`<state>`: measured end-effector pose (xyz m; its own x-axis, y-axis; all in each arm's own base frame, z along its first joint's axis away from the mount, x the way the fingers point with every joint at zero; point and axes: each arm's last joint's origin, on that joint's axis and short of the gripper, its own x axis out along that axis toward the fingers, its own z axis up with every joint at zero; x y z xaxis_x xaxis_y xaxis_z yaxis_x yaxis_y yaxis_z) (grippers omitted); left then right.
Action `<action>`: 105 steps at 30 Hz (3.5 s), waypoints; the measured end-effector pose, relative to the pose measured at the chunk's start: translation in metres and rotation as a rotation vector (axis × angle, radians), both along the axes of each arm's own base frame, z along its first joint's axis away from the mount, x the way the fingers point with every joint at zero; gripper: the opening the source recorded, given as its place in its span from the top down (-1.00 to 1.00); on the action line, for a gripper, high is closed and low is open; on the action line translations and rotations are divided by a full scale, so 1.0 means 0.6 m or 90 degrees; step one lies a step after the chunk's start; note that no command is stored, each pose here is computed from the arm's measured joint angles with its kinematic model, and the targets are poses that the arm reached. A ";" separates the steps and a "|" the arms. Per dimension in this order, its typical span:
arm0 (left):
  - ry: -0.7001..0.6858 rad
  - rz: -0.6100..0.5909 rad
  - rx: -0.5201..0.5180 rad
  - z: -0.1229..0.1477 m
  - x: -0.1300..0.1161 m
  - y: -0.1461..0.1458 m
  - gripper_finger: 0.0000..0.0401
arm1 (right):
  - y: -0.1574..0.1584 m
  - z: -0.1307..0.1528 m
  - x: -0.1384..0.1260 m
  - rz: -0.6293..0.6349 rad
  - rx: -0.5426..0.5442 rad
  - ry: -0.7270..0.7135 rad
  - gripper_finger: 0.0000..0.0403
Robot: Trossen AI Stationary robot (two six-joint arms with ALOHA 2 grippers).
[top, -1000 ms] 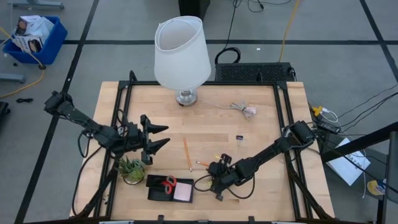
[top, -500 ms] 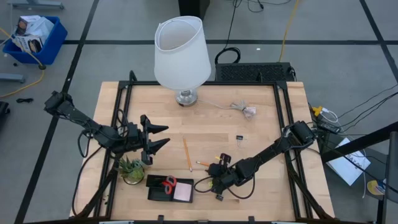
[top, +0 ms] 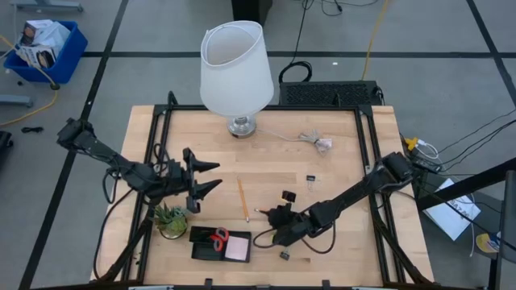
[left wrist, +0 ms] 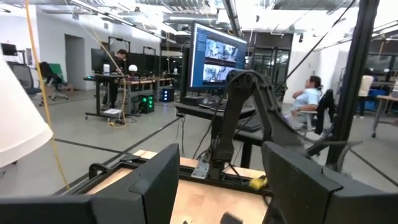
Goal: Pick and place office supplies into organizer
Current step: Put the black pen into the black desk organizer
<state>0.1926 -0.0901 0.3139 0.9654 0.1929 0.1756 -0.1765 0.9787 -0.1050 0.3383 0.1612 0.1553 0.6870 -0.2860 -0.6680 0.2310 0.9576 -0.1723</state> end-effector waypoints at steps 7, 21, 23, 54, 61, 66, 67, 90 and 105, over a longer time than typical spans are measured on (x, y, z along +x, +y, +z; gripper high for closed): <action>0.016 0.007 0.001 -0.005 0.004 0.004 -0.17 | -0.009 0.056 0.022 0.051 -0.048 -0.118 0.91; 0.122 -0.205 0.098 -0.051 0.005 -0.061 -0.17 | -0.018 0.138 0.064 0.165 -0.147 -0.382 0.90; 0.112 -0.206 0.104 -0.051 0.005 -0.065 -0.17 | -0.017 0.146 0.065 0.181 -0.156 -0.408 0.90; 0.106 -0.164 0.067 -0.066 0.043 -0.051 -0.08 | -0.049 0.165 0.081 0.234 -0.128 -0.487 0.89; 0.100 -0.180 0.064 -0.065 0.044 -0.051 0.30 | -0.049 0.165 0.081 0.251 -0.116 -0.493 0.89; 0.096 -0.185 0.044 -0.064 0.043 -0.051 0.48 | -0.050 0.167 0.081 0.253 -0.122 -0.497 0.89; 0.097 -0.185 0.044 -0.064 0.043 -0.051 0.51 | -0.050 0.167 0.081 0.253 -0.124 -0.498 0.89; 0.088 -0.191 0.008 -0.063 0.043 -0.051 0.78 | -0.047 0.171 0.080 0.268 -0.160 -0.507 0.62; 0.113 -0.200 -0.020 -0.070 0.037 -0.061 0.78 | -0.009 0.148 0.061 0.210 -0.256 -0.382 0.02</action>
<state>0.2149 -0.1269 0.2719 0.9933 -0.1153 -0.0014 0.1142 0.9849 -0.1301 0.3748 0.1559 0.2441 0.9882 -0.1466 -0.0452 0.1102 0.8832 -0.4558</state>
